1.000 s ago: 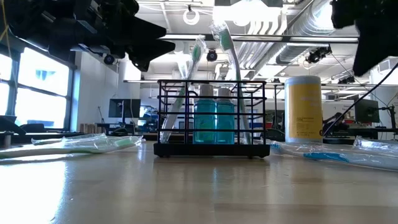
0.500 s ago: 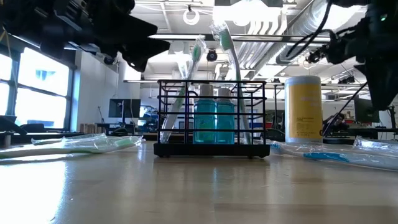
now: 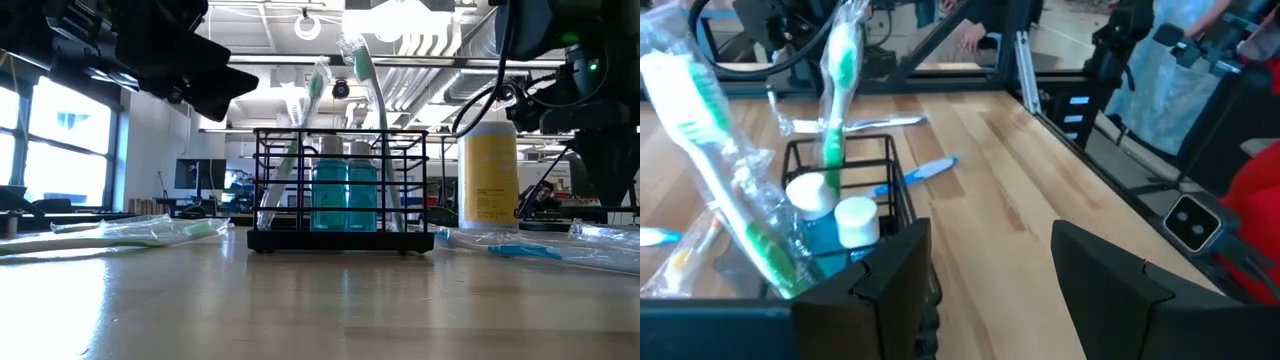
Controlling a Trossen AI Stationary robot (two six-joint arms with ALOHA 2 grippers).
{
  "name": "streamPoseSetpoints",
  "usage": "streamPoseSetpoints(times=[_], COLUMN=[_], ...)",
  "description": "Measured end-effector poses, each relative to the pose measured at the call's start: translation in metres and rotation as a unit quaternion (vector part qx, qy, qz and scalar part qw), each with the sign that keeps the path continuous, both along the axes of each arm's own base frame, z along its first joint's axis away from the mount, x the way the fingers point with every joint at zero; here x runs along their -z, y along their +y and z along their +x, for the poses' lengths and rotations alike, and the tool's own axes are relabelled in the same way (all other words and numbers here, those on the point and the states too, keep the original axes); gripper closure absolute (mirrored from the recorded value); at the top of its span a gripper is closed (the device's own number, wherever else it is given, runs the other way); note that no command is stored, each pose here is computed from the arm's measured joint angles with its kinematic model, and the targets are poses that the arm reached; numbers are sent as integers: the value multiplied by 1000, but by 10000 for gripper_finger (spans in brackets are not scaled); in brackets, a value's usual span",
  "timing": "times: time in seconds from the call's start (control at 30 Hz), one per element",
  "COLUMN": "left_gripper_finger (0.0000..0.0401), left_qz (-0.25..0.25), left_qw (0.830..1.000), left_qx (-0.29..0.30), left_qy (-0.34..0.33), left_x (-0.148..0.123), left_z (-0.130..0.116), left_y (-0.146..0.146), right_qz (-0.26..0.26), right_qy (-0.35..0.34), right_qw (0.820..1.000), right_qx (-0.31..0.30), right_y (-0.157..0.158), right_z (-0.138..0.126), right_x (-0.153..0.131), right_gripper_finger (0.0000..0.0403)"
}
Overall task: Pick & Place toothbrushing station
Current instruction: Put the purple toothbrush into the wire organizer
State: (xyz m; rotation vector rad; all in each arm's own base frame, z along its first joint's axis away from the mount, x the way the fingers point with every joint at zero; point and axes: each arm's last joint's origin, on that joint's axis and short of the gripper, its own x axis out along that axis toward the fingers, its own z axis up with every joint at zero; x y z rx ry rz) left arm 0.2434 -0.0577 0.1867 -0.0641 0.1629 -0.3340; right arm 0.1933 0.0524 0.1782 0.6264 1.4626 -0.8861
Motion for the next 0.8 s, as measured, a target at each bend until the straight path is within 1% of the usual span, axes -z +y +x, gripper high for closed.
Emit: streamPoseSetpoints(times=[0.2, 0.33, 0.4, 0.63, 0.7, 0.8], left_gripper_finger=[197, 197, 197, 197, 197, 197], left_qz=[10, 9, 9, 9, 9, 7], left_qw=[1000, 1000, 1000, 1000, 1000, 1000], left_qx=[19, 25, 25, 24, 24, 24], left_qy=[8, 8, 7, 7, 7, 8], left_x=[2, 2, 2, 2, 2, 2], left_z=[-1, -1, -1, -1, -1, -1], left_y=[-1, -1, -1, -1, -1, -1], right_qz=[3, 26, 31, 33, 36, 44], right_qy=[-3, 5, 6, 8, -1, -24], right_qw=[1000, 1000, 999, 999, 999, 999], right_qx=[1, -9, -9, -8, -8, -10], right_y=[-1, 0, 1, 1, 1, 3], right_z=[-4, -5, -5, -5, -3, 1], right_x=[12, 14, 14, 14, 14, 14], right_gripper_finger=[321, 313, 298, 222, 208, 197])
